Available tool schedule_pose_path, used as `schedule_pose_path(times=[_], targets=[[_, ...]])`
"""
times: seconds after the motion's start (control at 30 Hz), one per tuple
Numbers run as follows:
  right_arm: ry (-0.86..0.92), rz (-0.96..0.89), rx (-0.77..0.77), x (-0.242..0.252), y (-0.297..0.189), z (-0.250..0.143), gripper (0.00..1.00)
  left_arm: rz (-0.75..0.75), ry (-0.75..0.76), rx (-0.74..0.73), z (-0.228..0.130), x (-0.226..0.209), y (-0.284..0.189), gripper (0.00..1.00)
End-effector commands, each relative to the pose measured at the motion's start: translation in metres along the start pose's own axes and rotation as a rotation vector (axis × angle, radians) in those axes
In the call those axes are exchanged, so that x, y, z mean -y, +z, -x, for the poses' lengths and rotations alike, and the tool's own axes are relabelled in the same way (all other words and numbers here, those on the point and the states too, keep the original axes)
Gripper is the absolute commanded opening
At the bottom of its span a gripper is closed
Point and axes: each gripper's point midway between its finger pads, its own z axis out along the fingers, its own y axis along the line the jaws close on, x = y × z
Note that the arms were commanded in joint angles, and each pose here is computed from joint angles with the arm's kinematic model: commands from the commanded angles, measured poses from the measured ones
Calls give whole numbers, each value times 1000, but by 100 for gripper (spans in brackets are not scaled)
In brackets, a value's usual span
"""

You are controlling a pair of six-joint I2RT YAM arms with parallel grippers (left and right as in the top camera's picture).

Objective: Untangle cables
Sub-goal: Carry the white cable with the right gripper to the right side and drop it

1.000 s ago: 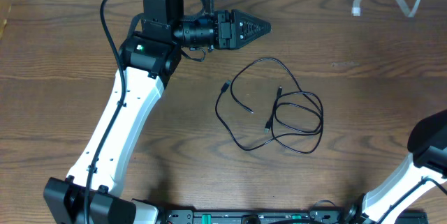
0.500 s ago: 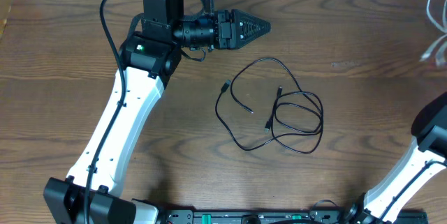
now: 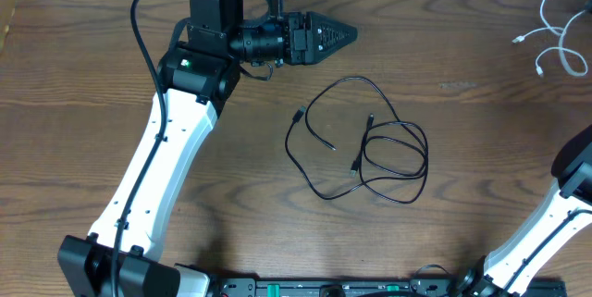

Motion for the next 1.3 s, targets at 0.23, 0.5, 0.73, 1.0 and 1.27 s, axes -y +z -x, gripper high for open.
schedule_pose_path(times=[0.23,0.5,0.73,1.0,1.27], targets=[[48,-73,-261,31,-11,-61,99,23,-16,-23,-8,-9,0,59],[243,419,-381,-23,-41,-67,99,28,-18,-31,-11,-11,0,59],[653,897,-408,-42,-94,-5,99,28,-18,-31,-11,-11,0,59],[554,226,-412,43,-41,-69,99,28,-19,-31,-11,-11,0,59],[345,-69,-527,61,-45,-114,99,28,-18,-31,-11,-11,0,59]])
